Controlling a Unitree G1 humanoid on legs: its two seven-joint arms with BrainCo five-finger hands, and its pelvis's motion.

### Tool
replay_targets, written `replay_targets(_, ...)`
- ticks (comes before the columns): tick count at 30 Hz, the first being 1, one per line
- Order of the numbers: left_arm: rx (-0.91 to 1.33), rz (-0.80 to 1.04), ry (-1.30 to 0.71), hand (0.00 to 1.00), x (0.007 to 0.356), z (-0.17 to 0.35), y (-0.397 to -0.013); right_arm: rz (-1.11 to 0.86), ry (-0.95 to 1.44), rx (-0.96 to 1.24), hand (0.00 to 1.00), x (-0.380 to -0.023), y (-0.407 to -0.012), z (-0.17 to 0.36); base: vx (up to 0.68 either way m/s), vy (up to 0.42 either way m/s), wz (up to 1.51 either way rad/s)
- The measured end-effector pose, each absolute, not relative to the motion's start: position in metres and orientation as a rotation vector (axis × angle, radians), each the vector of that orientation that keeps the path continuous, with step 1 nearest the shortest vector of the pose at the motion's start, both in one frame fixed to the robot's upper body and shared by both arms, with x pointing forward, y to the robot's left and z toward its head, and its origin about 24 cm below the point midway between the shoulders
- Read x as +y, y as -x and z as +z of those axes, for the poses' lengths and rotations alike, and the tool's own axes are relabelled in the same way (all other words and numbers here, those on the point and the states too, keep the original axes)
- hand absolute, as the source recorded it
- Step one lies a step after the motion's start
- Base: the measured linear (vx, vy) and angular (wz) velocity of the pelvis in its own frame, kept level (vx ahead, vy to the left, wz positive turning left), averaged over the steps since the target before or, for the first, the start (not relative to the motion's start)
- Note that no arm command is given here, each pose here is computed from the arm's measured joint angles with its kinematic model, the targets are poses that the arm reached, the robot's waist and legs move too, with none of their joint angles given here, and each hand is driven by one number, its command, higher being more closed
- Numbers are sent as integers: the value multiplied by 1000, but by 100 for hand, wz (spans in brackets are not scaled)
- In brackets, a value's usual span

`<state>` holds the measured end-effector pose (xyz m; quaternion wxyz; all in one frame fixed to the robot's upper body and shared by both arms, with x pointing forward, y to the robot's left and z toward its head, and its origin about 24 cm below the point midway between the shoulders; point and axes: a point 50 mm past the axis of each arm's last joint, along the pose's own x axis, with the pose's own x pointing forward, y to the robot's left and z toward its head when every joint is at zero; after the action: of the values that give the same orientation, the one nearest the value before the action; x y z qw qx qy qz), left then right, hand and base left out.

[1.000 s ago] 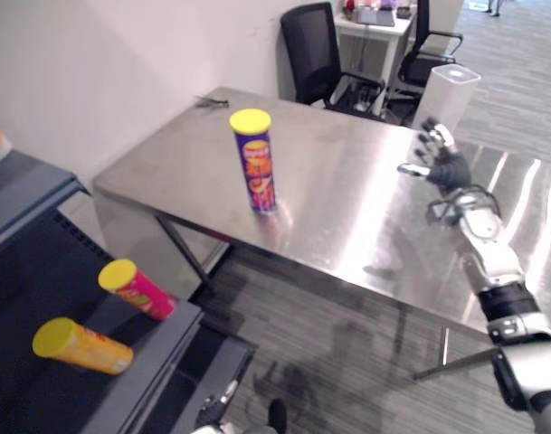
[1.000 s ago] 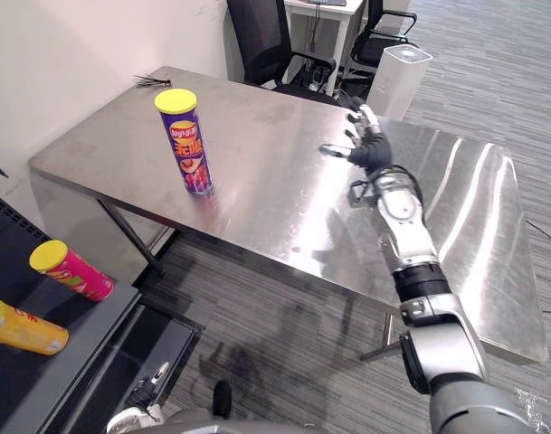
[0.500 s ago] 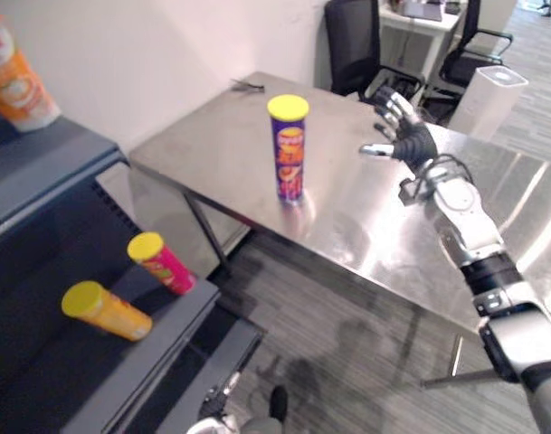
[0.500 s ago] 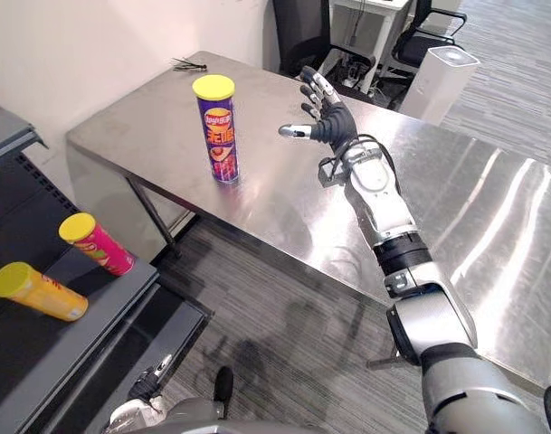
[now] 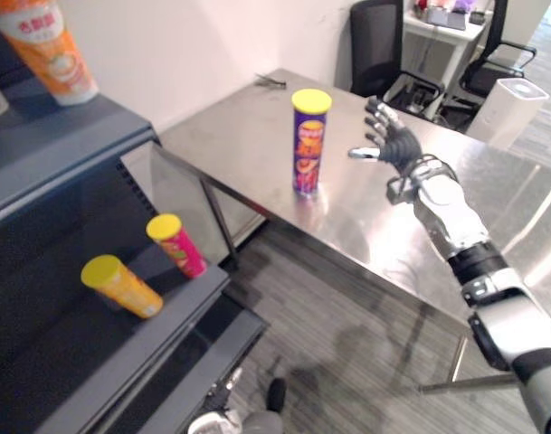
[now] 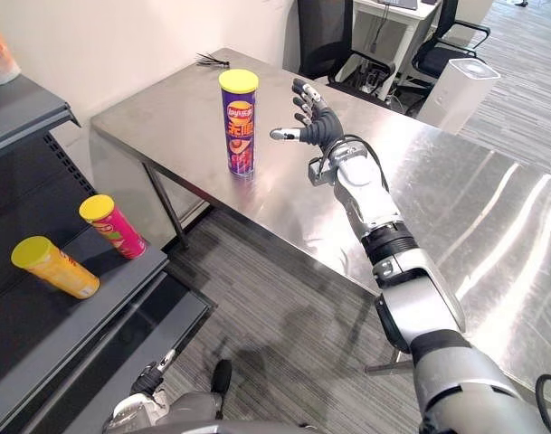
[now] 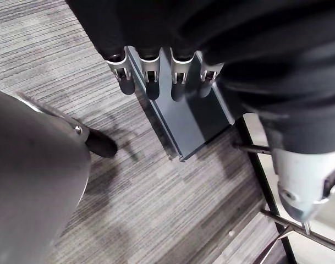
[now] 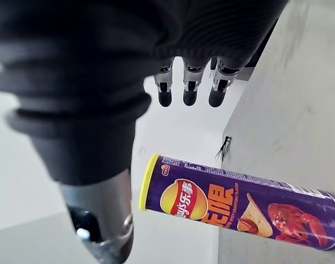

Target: Put the gum and the chips on the shelf.

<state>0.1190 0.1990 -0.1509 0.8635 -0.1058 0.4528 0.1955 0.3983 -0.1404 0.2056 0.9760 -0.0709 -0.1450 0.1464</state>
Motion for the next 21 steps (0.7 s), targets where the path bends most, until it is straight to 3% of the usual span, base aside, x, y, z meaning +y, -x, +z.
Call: replay_targets(21, 935, 398, 226, 0, 197, -149, -125, 240, 135, -271, 0, -141, -409, 213, 0, -10, 4)
